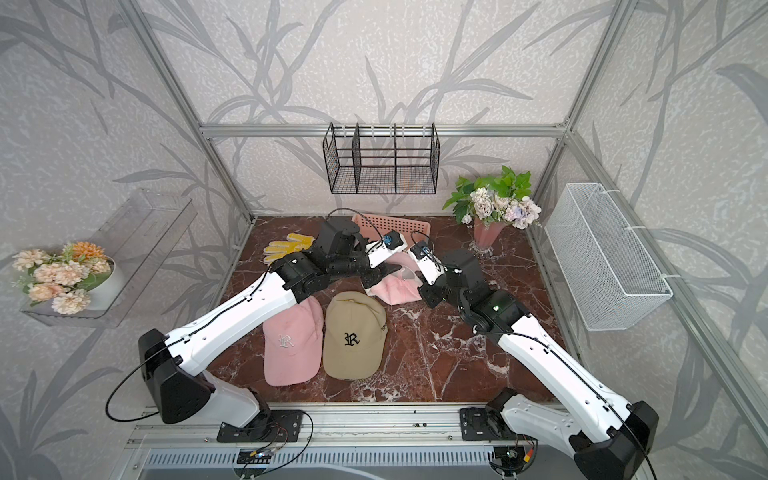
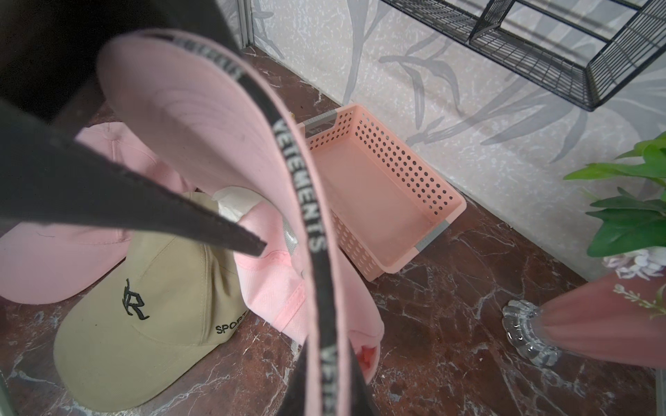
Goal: Turn the baseball cap inside out
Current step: Turn over the baseball cap.
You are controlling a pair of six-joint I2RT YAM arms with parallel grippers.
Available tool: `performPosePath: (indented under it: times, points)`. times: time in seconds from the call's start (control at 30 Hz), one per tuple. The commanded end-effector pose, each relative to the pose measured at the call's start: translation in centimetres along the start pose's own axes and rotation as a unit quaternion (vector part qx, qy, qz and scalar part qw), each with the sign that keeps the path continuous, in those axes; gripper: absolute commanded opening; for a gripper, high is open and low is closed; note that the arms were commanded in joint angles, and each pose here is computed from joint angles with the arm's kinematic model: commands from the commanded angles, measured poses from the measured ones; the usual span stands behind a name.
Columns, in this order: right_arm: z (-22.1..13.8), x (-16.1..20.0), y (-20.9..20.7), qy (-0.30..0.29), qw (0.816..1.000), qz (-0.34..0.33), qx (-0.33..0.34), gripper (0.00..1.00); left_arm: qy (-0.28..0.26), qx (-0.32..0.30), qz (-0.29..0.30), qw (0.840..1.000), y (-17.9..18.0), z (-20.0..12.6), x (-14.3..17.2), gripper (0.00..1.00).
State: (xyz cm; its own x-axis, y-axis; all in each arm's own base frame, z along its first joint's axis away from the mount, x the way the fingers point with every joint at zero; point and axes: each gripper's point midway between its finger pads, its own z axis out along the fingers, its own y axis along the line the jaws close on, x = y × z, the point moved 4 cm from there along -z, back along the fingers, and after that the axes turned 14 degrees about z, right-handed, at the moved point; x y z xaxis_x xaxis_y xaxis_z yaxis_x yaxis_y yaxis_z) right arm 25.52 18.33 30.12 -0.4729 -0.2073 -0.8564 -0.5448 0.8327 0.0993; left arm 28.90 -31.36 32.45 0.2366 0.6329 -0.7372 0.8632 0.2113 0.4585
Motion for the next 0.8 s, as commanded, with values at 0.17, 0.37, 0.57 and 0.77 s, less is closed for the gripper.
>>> performPosePath:
  times: [0.17,0.37,0.57,0.77]
  points:
    - [-0.9,-1.2,0.9,-0.037,0.993,0.052,-0.098,0.02,-0.033,0.001,-0.014,0.999,0.8,-1.4,-2.1,0.00]
    - [-0.4,0.0,0.4,-0.049,0.982,0.080,-0.162,0.31,-0.108,-0.001,-0.014,0.994,1.7,-5.9,-3.7,0.00]
    - [0.4,0.9,0.0,-0.049,0.976,0.077,-0.200,0.43,-0.161,0.029,-0.010,0.986,1.9,-9.0,-4.2,0.00]
    - [0.7,1.5,0.4,-0.043,0.971,0.061,-0.228,0.47,-0.173,0.022,-0.012,0.985,2.6,-10.3,-4.0,0.00]
